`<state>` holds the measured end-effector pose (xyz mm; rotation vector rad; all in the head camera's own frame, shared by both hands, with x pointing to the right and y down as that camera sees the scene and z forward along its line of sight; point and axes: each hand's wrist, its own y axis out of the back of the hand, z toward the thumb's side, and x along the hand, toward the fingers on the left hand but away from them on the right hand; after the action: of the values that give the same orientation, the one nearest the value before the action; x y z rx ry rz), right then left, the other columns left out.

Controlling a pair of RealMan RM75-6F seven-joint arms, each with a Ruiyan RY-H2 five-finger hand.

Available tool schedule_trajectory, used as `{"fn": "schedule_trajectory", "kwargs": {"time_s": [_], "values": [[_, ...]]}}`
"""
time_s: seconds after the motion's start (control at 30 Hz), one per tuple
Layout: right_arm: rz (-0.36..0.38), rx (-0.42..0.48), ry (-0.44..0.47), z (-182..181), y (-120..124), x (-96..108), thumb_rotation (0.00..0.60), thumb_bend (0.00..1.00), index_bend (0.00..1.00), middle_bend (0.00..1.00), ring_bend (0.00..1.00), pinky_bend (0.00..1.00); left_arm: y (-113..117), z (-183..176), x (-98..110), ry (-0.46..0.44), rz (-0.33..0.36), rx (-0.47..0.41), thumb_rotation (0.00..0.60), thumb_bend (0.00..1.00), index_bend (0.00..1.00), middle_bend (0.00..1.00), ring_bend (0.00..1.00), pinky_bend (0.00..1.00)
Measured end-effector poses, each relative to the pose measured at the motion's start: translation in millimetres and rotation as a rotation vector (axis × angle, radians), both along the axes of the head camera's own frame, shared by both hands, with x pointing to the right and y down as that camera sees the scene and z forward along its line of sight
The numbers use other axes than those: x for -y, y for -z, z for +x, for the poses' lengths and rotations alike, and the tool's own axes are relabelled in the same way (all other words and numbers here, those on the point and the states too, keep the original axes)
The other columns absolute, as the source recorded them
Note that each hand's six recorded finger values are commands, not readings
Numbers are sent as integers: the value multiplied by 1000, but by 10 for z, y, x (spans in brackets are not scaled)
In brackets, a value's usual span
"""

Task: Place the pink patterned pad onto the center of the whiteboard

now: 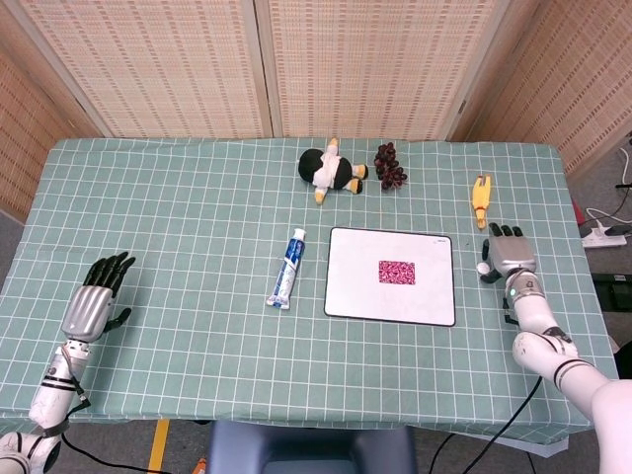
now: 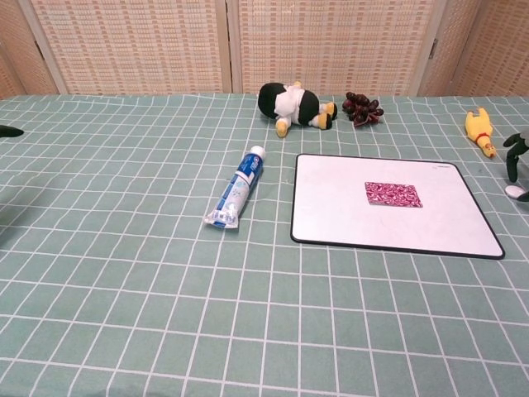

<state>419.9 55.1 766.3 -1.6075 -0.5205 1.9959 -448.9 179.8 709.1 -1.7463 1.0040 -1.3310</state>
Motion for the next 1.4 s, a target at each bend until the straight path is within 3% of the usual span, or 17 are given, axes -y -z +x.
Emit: {"fn": "schedule_trajectory", "kwargs": {"time_s": [0.93, 1.1, 1.4], "values": [[-15, -16, 0, -24, -74, 26, 566, 241, 499, 0, 0, 0, -1, -61, 1, 18, -8, 2, 600, 237, 0, 0, 0, 0], [-18, -17, -3, -28, -90, 27, 599, 244, 525, 0, 0, 0, -3, -61, 0, 20, -9, -1, 600, 237, 0, 0, 0, 0], [-7, -1, -10, -43, -60, 43, 600, 253, 545, 0, 0, 0, -8, -63, -1, 23, -15, -7, 600, 238, 0, 0, 0, 0]]}}
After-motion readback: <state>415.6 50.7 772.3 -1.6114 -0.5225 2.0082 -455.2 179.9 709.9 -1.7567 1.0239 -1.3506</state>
